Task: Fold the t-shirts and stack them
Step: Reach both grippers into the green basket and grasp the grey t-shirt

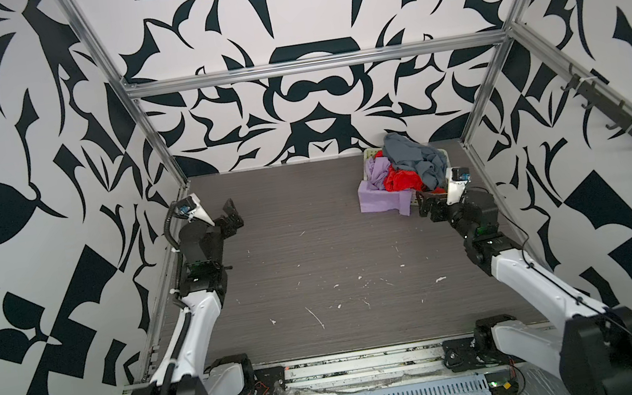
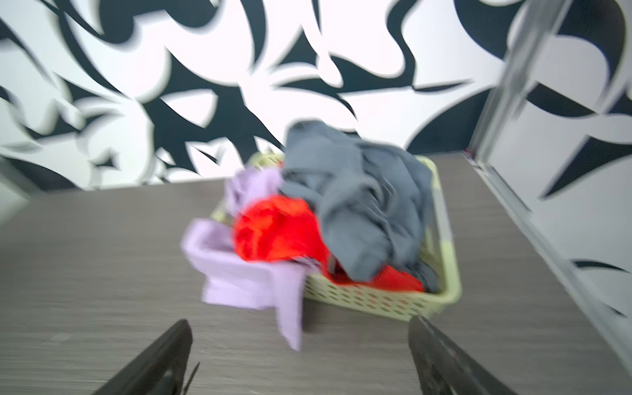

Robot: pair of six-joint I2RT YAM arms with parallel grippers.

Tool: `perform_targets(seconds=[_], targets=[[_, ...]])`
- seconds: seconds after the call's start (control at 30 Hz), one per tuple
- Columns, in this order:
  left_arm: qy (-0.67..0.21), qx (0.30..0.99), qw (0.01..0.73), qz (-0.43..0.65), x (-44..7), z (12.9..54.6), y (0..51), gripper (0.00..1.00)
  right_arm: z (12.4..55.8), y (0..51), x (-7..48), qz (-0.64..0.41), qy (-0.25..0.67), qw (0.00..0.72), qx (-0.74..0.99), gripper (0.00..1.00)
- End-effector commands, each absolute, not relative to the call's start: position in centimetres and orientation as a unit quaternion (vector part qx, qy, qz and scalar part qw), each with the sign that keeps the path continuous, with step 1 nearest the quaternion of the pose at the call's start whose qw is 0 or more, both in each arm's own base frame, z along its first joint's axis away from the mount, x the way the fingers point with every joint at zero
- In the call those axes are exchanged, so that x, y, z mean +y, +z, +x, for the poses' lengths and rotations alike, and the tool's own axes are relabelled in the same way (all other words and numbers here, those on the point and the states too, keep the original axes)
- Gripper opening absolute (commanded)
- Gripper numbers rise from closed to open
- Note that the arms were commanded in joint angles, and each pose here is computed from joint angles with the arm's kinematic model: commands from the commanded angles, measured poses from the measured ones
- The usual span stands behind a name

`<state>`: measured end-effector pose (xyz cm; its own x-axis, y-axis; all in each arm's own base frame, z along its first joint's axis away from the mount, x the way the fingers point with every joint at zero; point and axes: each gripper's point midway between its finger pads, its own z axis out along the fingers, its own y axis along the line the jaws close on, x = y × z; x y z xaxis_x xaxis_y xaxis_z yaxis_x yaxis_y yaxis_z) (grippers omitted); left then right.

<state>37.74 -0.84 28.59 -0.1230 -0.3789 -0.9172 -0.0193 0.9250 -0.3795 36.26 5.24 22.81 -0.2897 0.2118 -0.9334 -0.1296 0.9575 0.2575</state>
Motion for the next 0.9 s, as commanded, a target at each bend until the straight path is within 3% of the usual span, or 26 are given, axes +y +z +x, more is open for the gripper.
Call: perform_targets(seconds=[0.0,0.23,0.47,0.7,0.87], targets=[[-0.276,0.788,0.510,-0.207,-5.8,35.7,23.9,0.99,33.6,21.3,8.9,0.059,0.254,0.496,0.828,1.00],[-0.410,0.784,0.422,-0.196,-18.2,32.8,21.7,0.99,30.1,20.0,14.9,0.089,0.397,0.417,0.813,1.00],[-0.448,0.794,0.387,-0.140,-28.6,29.5,21.5,0.99,27.2,19.1,18.1,0.109,0.430,0.378,0.813,1.00],[-0.481,0.775,0.394,-0.111,-31.3,29.2,22.2,0.99,26.7,19.9,18.9,0.093,0.444,0.390,0.801,1.00],[-0.525,0.758,0.380,-0.073,-33.0,29.5,23.1,0.99,28.1,18.9,18.2,0.077,0.380,0.402,0.829,1.00]])
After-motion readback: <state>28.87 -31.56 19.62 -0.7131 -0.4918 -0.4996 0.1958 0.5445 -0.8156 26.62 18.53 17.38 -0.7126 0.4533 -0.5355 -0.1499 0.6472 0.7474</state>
